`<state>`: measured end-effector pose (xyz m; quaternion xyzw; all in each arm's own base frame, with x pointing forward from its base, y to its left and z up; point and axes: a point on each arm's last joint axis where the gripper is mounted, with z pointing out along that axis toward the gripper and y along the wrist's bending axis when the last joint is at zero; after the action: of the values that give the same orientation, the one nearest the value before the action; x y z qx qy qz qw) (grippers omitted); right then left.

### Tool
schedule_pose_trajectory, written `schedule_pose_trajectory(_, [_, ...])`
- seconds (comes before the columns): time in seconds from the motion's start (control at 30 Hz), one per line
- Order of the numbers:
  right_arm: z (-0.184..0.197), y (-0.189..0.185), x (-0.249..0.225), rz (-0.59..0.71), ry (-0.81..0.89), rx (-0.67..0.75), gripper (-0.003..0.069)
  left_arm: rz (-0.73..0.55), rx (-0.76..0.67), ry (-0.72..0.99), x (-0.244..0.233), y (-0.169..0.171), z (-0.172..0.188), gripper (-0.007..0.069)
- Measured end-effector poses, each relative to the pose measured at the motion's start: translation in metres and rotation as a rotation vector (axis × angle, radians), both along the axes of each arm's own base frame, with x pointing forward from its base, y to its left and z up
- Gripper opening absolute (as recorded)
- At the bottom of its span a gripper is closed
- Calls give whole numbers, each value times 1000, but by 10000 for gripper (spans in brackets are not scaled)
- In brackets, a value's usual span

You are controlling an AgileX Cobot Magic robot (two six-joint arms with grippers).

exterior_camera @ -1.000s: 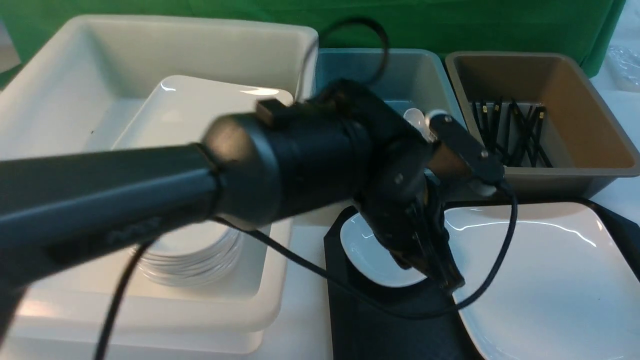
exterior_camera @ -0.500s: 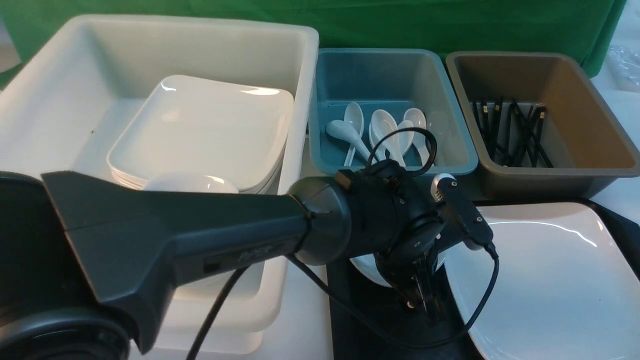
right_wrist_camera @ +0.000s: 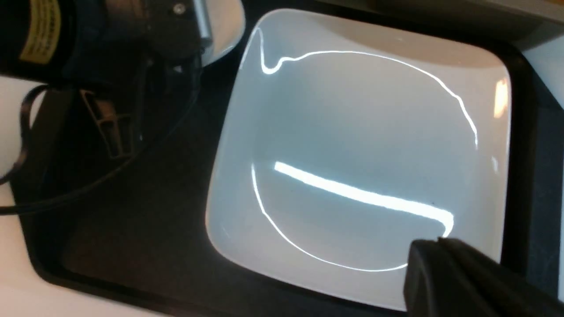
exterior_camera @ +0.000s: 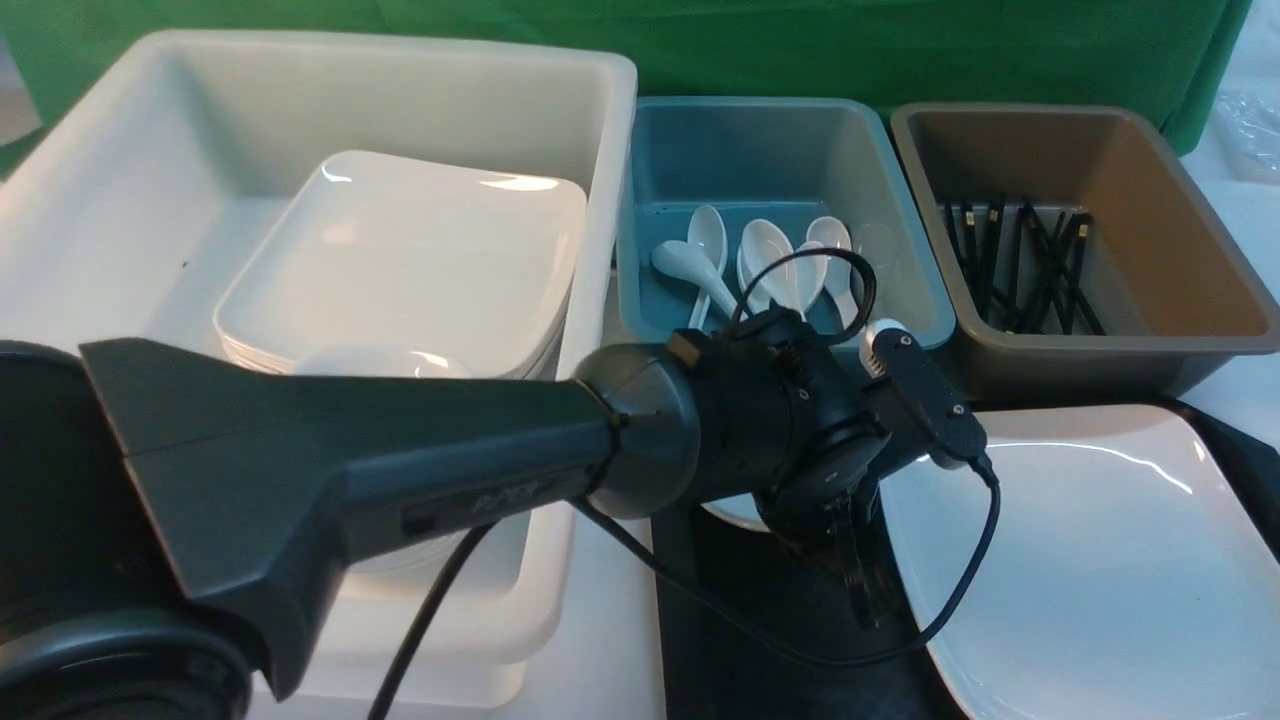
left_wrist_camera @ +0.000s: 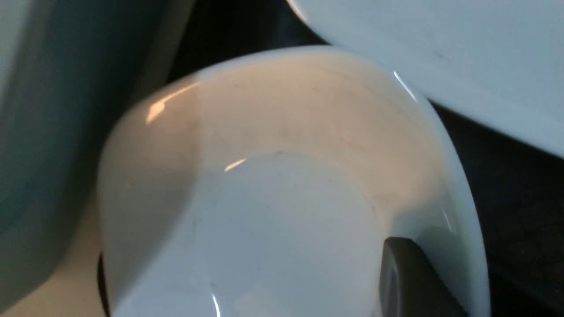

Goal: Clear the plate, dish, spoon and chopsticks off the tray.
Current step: Use the left arm to grab a small plate from the dinner plate, then use the left arm to put the small plate into the large storage box on the left

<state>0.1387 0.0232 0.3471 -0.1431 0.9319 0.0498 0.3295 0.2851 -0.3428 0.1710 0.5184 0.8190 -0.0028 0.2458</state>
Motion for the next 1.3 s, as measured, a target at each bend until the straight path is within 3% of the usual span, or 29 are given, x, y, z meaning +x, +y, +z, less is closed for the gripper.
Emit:
schedule_pose_trajectory(0.27, [5, 9, 0, 48, -15, 87, 22, 56, -65, 7, -15, 18, 64, 24])
schedule_pose_trajectory(0.6, [47, 24, -5, 159, -106, 238, 22, -8, -280, -258, -52, 75, 205, 24])
schedule_pose_trajectory(0.73, [67, 38, 5, 286, -82, 356, 22, 43, -217, -380, -54, 115, 235, 24])
schedule_pose_trajectory(0.93, [85, 58, 32, 441, -26, 466, 22, 216, -67, -313, -39, 161, 230, 24])
schedule_pose_trajectory(1.1, [92, 102, 54, 606, 8, 458, 22, 318, 51, -192, -25, 192, 185, 24])
schedule_pose_trajectory(1.3, [79, 150, 83, 606, 55, 347, 22, 321, 83, -118, -29, 199, 126, 24])
